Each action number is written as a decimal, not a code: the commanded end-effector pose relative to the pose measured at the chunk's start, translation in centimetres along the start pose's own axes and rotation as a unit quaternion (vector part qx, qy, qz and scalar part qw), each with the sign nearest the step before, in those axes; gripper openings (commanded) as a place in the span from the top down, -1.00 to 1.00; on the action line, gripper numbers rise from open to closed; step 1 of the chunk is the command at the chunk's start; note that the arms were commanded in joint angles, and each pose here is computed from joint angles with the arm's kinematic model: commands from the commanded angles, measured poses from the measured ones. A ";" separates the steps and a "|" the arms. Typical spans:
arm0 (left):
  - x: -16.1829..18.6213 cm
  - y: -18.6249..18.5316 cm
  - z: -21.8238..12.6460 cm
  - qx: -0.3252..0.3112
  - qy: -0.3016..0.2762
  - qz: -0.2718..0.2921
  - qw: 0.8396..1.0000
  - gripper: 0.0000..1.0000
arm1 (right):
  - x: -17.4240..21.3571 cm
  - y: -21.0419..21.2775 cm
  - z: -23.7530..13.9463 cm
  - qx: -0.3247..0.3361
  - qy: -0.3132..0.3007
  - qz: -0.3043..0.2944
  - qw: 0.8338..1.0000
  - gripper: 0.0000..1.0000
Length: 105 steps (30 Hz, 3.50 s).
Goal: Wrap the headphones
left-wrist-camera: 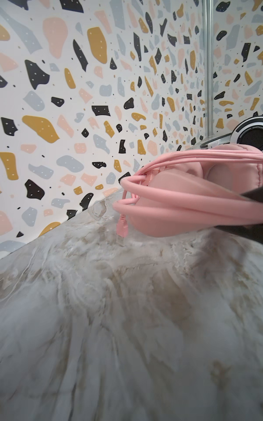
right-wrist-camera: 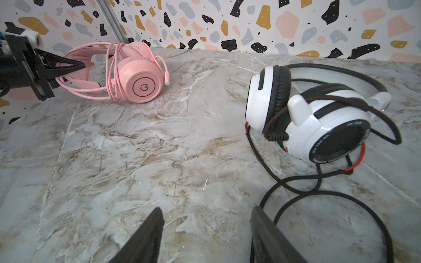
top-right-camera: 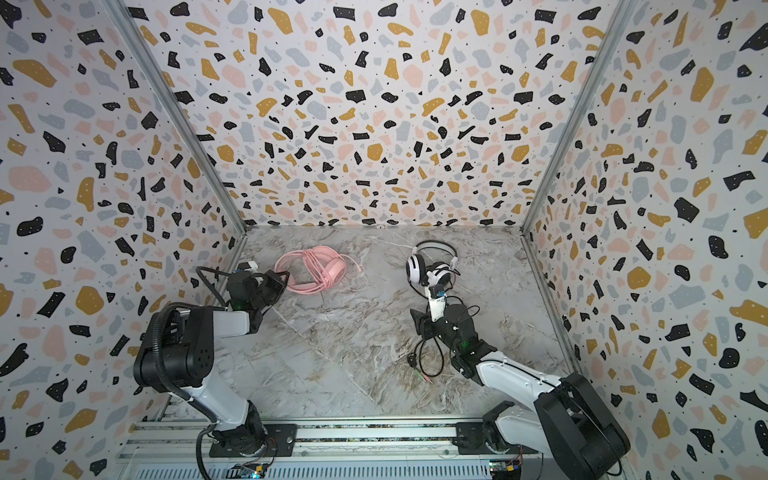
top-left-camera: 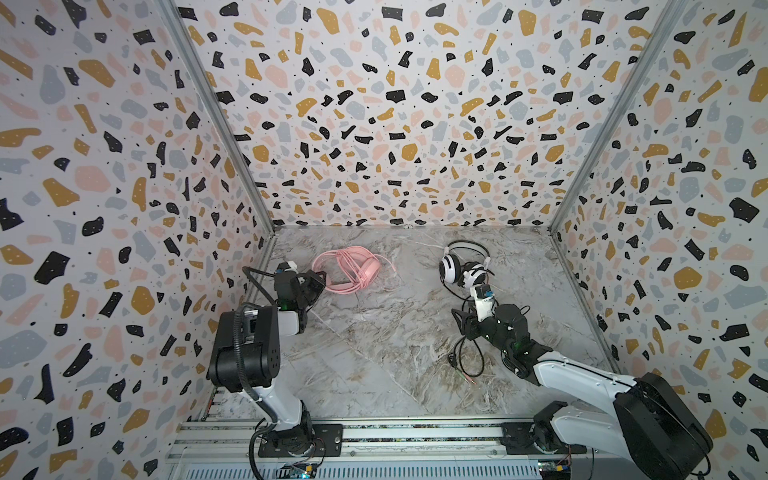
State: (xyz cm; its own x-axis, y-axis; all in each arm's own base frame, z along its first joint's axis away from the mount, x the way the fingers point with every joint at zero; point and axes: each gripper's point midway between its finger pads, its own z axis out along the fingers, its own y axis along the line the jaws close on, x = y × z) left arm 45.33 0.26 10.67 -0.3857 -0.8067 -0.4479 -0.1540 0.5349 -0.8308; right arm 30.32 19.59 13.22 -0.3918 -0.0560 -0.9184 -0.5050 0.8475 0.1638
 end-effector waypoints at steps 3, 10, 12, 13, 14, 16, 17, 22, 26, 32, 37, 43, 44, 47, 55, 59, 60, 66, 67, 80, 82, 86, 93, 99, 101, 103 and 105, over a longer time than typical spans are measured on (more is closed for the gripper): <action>-4.4 -1.3 1.6 0.027 -0.056 0.017 0.998 1.00 | -2.2 0.4 0.1 -0.001 -0.026 -0.008 1.000 -0.26; -4.3 2.0 4.0 -0.014 -0.037 0.011 0.999 0.88 | -2.3 0.4 0.0 0.000 -0.028 -0.009 1.000 -0.26; -3.7 2.7 4.2 -0.017 -0.030 0.006 0.999 0.77 | -2.4 0.4 -0.1 0.001 -0.029 -0.008 1.000 -0.26; -3.5 3.0 4.2 -0.020 -0.028 0.004 0.999 0.70 | -2.4 0.4 -0.1 0.000 -0.029 -0.008 1.000 -0.25; -3.3 3.2 4.2 -0.022 -0.027 0.003 0.999 0.65 | -2.4 0.4 -0.1 0.000 -0.030 -0.008 1.000 -0.26; -3.0 3.6 4.2 -0.027 -0.023 0.002 0.999 0.56 | -2.5 0.4 -0.1 -0.001 -0.030 -0.008 1.000 -0.26; -2.9 3.7 4.2 -0.030 -0.021 0.003 0.999 0.51 | -2.5 0.5 -0.1 -0.001 -0.030 -0.008 1.000 -0.26; -2.8 4.1 4.0 -0.046 -0.016 0.011 0.999 0.34 | -2.6 0.4 -0.2 -0.001 -0.031 -0.009 0.999 -0.26; -2.5 4.8 3.6 -0.070 -0.006 0.025 0.997 0.12 | -2.6 0.4 -0.3 0.000 -0.032 -0.009 0.999 -0.26; -3.2 6.7 1.5 -0.140 -0.011 0.043 0.989 -0.59 | -2.7 0.4 -0.4 0.001 -0.034 -0.008 0.999 -0.26; -4.3 7.2 -0.2 -0.195 -0.016 0.058 0.979 -0.82 | -2.9 0.3 -0.6 0.006 -0.036 -0.008 0.999 -0.25; -6.3 3.7 -3.5 -0.195 -0.050 0.108 0.974 -0.82 | -3.2 -0.5 -1.0 0.019 -0.043 0.005 0.999 -0.25; -6.5 3.0 -4.1 -0.190 -0.053 0.115 0.974 -0.82 | -3.2 -0.7 -1.1 0.022 -0.043 0.009 0.999 -0.25; -6.8 0.4 -6.1 -0.174 -0.055 0.144 0.973 -0.82 | -3.2 -1.8 -1.3 0.035 -0.045 0.030 0.998 -0.25; -4.7 -4.2 -9.8 -0.147 0.004 0.191 0.970 -0.82 | -3.0 -5.5 -2.3 0.053 -0.054 0.099 0.992 -0.27; -3.5 -4.9 -11.1 -0.137 0.027 0.218 0.966 -0.86 | -2.8 -7.9 -1.6 0.084 -0.034 0.130 0.987 -0.26; -3.2 -4.9 -11.5 -0.138 0.034 0.222 0.965 -0.86 | -2.9 -8.6 -1.4 0.089 -0.029 0.143 0.985 -0.26; -1.5 -4.5 -13.1 -0.124 0.027 0.234 0.964 -0.87 | -6.2 -12.5 0.3 0.121 -0.007 0.193 0.974 -0.26; -1.5 -4.4 -13.4 -0.127 0.023 0.241 0.962 -0.86 | -6.8 -13.0 0.6 0.125 -0.006 0.203 0.971 -0.26; -0.3 -6.5 -15.3 -0.073 0.007 0.279 0.957 -0.81 | -10.2 -19.3 7.9 0.165 0.068 0.292 0.940 -0.26; -0.1 -6.4 -15.2 -0.072 0.015 0.280 0.957 -0.80 | -9.5 -20.4 9.0 0.171 0.084 0.299 0.935 -0.26; 0.5 -6.8 -15.1 -0.053 0.025 0.280 0.958 -0.77 | -7.6 -22.5 11.2 0.184 0.118 0.307 0.926 -0.24; 2.1 -7.6 -14.5 -0.008 0.049 0.274 0.960 -0.71 | -4.7 -23.9 14.2 0.168 0.158 0.320 0.919 -0.20; 2.6 -7.6 -14.1 -0.004 0.061 0.269 0.961 -0.66 | -3.1 -24.6 15.8 0.167 0.186 0.321 0.914 -0.09; 2.6 -7.6 -14.1 -0.004 0.059 0.268 0.962 -0.66 | -3.0 -24.6 16.1 0.163 0.187 0.319 0.915 -0.01; 2.5 -7.8 -14.1 -0.001 0.058 0.268 0.962 -0.66 | -3.0 -24.5 16.3 0.155 0.190 0.314 0.917 0.07; 2.8 -7.6 -14.0 0.000 0.063 0.265 0.962 -0.65 | -3.1 -24.3 16.3 0.150 0.191 0.309 0.920 0.27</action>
State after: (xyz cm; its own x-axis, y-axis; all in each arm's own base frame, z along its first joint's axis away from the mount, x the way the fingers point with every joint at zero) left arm 32.39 -2.08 19.93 -0.5371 -0.3851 -0.7505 0.0596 0.8702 -0.4892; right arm 55.97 7.52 4.51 -0.8017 0.3789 -0.4623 0.1566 0.8795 0.4494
